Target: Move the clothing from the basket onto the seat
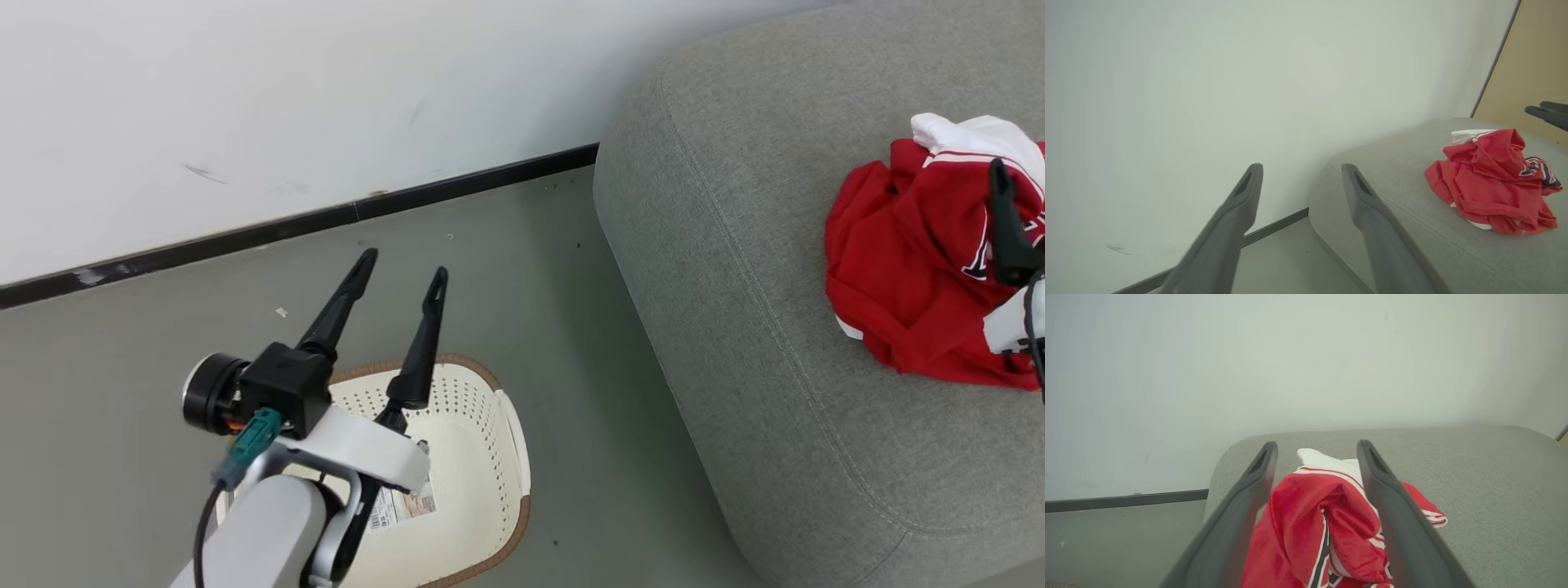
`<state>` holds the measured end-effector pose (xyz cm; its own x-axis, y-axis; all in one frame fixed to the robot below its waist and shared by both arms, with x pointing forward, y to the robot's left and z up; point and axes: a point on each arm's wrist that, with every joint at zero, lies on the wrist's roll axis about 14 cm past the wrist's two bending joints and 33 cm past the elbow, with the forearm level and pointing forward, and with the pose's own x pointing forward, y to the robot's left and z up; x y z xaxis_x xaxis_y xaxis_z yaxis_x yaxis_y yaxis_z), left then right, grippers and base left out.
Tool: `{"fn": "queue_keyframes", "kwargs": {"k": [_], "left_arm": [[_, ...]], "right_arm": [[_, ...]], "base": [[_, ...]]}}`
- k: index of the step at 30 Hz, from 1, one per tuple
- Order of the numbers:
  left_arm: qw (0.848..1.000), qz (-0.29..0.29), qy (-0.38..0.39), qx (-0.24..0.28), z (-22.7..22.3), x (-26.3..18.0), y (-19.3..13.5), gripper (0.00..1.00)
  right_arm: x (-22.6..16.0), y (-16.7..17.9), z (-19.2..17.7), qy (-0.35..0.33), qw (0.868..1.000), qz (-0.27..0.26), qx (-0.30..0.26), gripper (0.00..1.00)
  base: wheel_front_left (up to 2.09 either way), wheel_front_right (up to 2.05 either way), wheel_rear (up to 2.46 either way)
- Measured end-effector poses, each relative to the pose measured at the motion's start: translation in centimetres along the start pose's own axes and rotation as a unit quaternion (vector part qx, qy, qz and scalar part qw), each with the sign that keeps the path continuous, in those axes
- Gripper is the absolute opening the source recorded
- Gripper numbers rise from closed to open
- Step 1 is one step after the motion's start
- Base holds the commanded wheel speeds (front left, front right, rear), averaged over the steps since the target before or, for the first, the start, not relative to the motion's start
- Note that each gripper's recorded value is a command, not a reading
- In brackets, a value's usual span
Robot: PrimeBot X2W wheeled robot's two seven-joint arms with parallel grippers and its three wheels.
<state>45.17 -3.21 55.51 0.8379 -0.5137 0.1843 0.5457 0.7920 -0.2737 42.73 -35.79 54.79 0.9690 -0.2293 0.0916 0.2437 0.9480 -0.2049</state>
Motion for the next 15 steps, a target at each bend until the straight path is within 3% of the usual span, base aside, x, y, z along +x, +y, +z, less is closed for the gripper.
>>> {"fn": "queue_keyframes", "kwargs": {"k": [7, 15], "left_arm": [[0.995, 0.093, -0.004, 0.023, 0.4, -2.4, 5.0, 1.00], [0.979, 0.199, 0.000, 0.032, 0.8, -6.8, 10.2, 1.00]], "right_arm": [[-0.7, 4.0, 1.5, -0.026, 0.999, 0.045, 0.015, 1.00], [-0.8, 8.9, 4.7, -0.076, 0.992, 0.089, 0.057, 1.00]], "base": [[0.00, 0.00, 0.00], [0.00, 0.00, 0.00]]}}
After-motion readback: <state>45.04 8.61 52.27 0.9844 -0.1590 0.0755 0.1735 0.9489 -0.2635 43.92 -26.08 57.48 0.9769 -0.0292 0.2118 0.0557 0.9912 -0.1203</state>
